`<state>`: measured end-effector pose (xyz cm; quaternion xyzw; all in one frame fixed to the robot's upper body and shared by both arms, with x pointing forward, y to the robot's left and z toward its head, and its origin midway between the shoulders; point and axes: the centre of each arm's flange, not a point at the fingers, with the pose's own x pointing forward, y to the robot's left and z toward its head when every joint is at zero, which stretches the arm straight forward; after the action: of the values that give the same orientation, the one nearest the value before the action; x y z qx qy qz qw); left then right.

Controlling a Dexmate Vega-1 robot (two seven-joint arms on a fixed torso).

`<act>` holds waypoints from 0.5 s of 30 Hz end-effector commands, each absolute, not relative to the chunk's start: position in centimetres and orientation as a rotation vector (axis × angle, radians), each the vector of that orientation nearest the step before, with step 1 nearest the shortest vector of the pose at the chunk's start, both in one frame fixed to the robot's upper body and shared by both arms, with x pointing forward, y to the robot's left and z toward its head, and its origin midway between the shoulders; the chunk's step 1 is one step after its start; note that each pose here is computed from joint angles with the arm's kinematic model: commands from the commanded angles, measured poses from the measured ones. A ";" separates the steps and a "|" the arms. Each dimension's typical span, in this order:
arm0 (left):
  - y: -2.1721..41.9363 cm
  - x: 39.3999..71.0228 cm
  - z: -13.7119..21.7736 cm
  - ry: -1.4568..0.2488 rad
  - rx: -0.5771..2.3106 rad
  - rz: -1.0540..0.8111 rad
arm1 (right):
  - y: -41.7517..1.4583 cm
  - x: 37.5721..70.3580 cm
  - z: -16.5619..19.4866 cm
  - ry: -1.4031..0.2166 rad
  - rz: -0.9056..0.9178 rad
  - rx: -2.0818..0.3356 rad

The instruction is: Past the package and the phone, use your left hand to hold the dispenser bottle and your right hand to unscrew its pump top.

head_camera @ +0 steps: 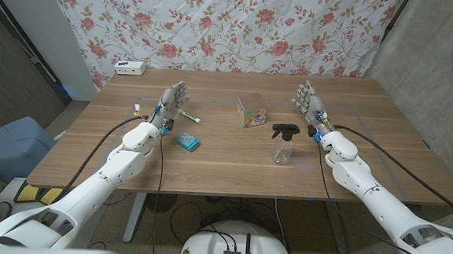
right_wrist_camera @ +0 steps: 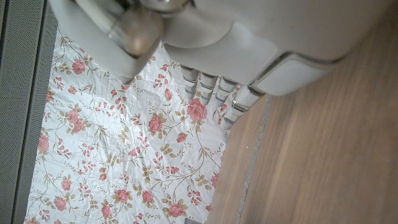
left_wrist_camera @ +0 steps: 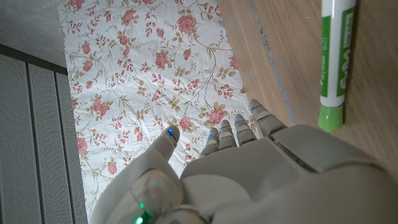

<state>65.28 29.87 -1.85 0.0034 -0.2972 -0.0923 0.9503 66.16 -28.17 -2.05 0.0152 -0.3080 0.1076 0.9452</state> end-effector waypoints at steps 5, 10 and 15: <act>27.3 64.9 0.2 -0.619 0.071 -0.186 | -29.9 65.9 -1.5 -0.640 0.182 0.019; 26.0 64.6 0.2 -0.618 0.090 -0.193 | -30.9 65.7 -1.6 -0.643 0.169 0.011; 24.8 63.9 0.7 -0.626 0.129 -0.213 | -31.7 65.4 -1.8 -0.641 0.156 0.012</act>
<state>64.98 27.32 -0.27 0.0343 -0.2994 -0.0926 0.9490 65.86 -30.10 -1.64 0.0084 -0.3123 0.0892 0.9457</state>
